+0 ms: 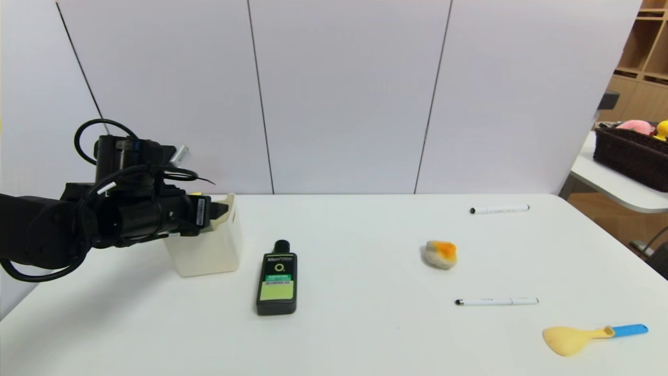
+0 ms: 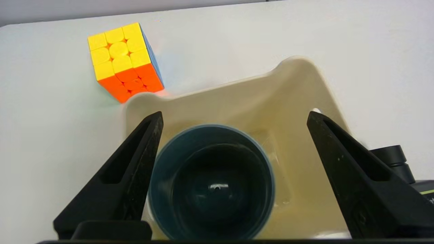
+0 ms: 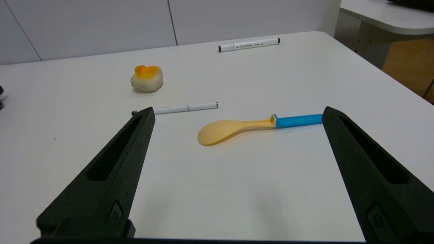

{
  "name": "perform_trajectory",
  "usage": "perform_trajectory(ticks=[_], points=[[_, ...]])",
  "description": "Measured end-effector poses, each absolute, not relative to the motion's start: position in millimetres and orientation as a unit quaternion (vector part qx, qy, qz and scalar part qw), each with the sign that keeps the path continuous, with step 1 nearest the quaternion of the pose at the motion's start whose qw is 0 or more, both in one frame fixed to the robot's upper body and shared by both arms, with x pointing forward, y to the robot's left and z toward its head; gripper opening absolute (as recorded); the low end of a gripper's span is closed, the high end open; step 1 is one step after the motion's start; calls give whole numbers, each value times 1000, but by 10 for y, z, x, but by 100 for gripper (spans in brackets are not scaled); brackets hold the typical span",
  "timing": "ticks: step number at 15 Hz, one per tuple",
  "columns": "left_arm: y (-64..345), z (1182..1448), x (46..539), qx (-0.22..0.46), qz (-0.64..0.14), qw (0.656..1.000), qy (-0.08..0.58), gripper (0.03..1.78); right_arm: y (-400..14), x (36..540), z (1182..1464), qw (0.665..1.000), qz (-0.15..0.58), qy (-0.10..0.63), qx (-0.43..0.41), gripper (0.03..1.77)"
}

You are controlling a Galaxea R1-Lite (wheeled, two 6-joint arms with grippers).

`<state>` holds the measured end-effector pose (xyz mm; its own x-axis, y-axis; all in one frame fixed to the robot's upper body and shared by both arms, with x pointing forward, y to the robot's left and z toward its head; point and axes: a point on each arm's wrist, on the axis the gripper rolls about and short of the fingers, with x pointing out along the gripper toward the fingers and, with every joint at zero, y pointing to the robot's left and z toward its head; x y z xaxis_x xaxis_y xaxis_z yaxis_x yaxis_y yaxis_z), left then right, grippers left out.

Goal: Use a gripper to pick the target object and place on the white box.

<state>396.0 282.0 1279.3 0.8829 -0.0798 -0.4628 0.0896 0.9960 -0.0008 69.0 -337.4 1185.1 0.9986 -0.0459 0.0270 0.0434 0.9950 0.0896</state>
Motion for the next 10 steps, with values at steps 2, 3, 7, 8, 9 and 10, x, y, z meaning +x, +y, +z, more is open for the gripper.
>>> perform_trajectory(ticks=[2,3,7,8,9,10], points=[[2825,12830,3931,10,-44,972,232,157,-3374,690,11851,999,-22,-15,45,170],[2828,12871,3913,9,-44,973,226,159,-3374,690,11851,999,-22,-15,45,170],[2835,13281,3876,4,-47,988,146,164,-3374,690,11851,999,-22,-14,44,170],[2837,13412,3860,3,-48,992,114,164,-3374,690,11851,999,-22,-15,45,170],[2841,13542,3836,4,-51,996,79,165,-3374,690,11851,999,-22,-15,45,170],[2847,13668,3796,12,-53,998,43,166,-3374,690,11851,999,-22,-15,45,170]])
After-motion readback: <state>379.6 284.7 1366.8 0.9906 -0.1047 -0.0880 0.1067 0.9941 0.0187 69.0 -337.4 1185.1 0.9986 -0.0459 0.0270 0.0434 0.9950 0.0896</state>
